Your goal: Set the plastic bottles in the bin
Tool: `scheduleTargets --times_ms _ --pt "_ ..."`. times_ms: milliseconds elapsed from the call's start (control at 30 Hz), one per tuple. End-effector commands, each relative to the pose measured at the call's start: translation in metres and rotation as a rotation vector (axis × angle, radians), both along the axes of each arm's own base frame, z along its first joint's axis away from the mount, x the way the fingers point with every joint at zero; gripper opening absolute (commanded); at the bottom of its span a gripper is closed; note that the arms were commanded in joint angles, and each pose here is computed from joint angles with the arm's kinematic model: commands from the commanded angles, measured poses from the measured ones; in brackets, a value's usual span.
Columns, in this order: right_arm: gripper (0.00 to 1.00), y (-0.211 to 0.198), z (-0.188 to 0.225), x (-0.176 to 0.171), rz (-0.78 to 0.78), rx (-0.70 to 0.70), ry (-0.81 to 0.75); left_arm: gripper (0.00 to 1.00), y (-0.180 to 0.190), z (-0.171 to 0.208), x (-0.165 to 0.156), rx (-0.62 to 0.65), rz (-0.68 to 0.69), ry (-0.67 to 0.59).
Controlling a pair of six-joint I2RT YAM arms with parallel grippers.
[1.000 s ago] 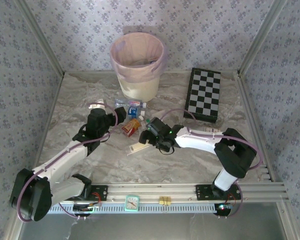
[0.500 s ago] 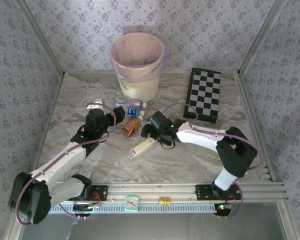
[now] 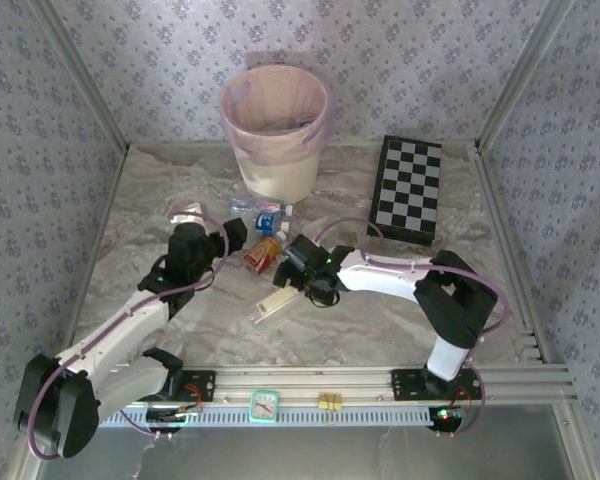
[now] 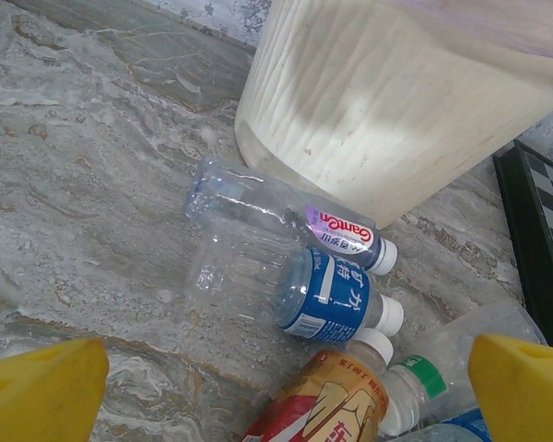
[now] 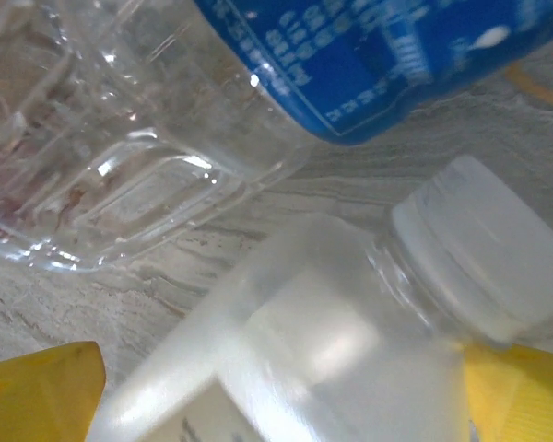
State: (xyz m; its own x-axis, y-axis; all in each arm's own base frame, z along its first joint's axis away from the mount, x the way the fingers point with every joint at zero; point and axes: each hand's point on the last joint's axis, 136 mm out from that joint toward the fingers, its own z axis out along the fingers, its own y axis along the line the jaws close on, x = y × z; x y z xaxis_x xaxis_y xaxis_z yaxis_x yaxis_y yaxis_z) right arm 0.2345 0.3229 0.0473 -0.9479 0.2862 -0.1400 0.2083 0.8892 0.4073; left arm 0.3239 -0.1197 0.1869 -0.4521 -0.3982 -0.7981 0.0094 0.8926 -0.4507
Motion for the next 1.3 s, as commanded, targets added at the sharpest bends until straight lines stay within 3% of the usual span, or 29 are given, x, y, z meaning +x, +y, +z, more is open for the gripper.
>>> scheduleTargets --times_ms 0,367,567,933,1267 --pt "1.0 0.007 -0.007 -0.002 -0.033 -0.003 0.059 1.0 0.008 0.007 -0.004 -0.009 0.024 -0.018" --pt "0.95 -0.004 -0.02 0.004 -0.109 -0.034 0.042 1.0 0.018 0.011 -0.009 0.006 0.05 -0.033" --pt "0.76 -0.017 -0.022 0.003 -0.148 -0.041 0.022 1.0 0.028 0.006 -0.01 0.031 0.088 -0.015" --pt "0.54 -0.036 -0.011 0.002 -0.175 -0.025 -0.024 1.0 0.049 0.006 -0.015 0.033 0.179 -0.021" --pt "0.5 -0.042 0.039 0.014 -0.138 0.061 -0.154 1.0 0.065 0.007 -0.015 0.041 0.245 -0.027"
